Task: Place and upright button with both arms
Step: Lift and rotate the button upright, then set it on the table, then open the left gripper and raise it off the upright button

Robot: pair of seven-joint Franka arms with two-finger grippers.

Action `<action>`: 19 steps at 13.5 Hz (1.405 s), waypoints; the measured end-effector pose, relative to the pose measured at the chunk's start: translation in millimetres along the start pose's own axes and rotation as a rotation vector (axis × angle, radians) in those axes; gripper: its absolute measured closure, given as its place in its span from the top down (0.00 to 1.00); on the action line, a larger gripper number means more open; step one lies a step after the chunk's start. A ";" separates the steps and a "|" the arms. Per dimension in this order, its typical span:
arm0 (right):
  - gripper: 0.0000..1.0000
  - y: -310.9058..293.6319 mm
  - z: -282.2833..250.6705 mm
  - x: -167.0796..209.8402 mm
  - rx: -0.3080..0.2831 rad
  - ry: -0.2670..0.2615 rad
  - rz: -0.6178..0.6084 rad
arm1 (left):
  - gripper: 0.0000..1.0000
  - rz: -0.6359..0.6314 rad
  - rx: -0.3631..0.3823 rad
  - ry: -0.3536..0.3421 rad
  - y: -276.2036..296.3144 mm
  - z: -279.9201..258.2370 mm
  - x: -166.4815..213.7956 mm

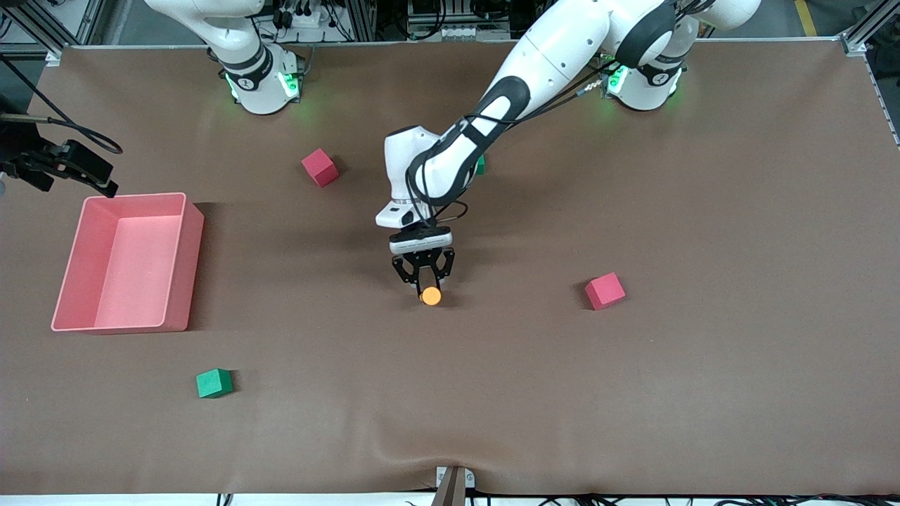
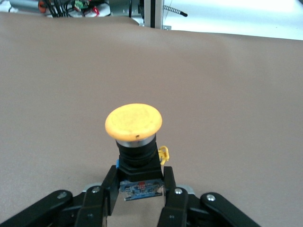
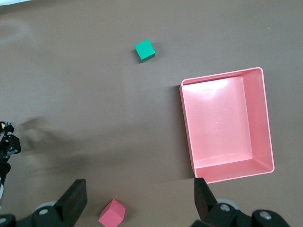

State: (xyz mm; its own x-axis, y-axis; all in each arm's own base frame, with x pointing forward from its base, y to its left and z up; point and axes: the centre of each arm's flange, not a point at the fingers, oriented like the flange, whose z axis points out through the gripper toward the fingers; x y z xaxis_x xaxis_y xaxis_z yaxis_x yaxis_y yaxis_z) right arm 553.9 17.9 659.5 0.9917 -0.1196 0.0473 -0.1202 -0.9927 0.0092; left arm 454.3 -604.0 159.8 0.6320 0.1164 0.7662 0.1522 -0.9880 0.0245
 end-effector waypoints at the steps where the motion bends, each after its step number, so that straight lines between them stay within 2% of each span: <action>1: 1.00 0.8 0.0 0.1 0.000 0.000 0.001 | 0.41 0.022 0.007 0.022 -2.0 4.3 -9.0; 6: 1.00 0.8 0.0 0.1 0.000 0.000 0.001 | 0.41 0.040 0.009 0.091 -7.0 15.2 -43.5; 12: 1.00 0.5 0.0 0.1 0.000 0.000 0.001 | 0.41 0.043 0.011 0.099 -9.4 18.1 -53.0; 14: 1.00 0.5 0.0 0.1 0.000 0.000 0.001 | 0.57 0.042 0.011 0.099 -9.2 17.8 -53.6; 17: 1.00 0.5 0.0 0.1 0.000 0.000 0.001 | 0.91 0.017 0.012 0.089 -3.2 9.0 -58.8; 18: 1.00 0.5 0.0 0.1 0.000 0.000 0.001 | 0.99 -0.003 0.017 0.076 0.8 3.0 -62.0; 19: 1.00 0.5 0.0 0.1 0.000 0.000 0.001 | 1.00 -0.027 0.027 0.059 5.3 -3.9 -64.9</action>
State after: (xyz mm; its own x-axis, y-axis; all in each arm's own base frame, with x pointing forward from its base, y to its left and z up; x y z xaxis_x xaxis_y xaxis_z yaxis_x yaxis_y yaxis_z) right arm 553.9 17.4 659.5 0.9916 -0.1205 0.0472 -0.1211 -0.9926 0.0091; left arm 411.2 -617.2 112.7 0.5813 0.1360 0.8022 0.1894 -0.9815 0.0292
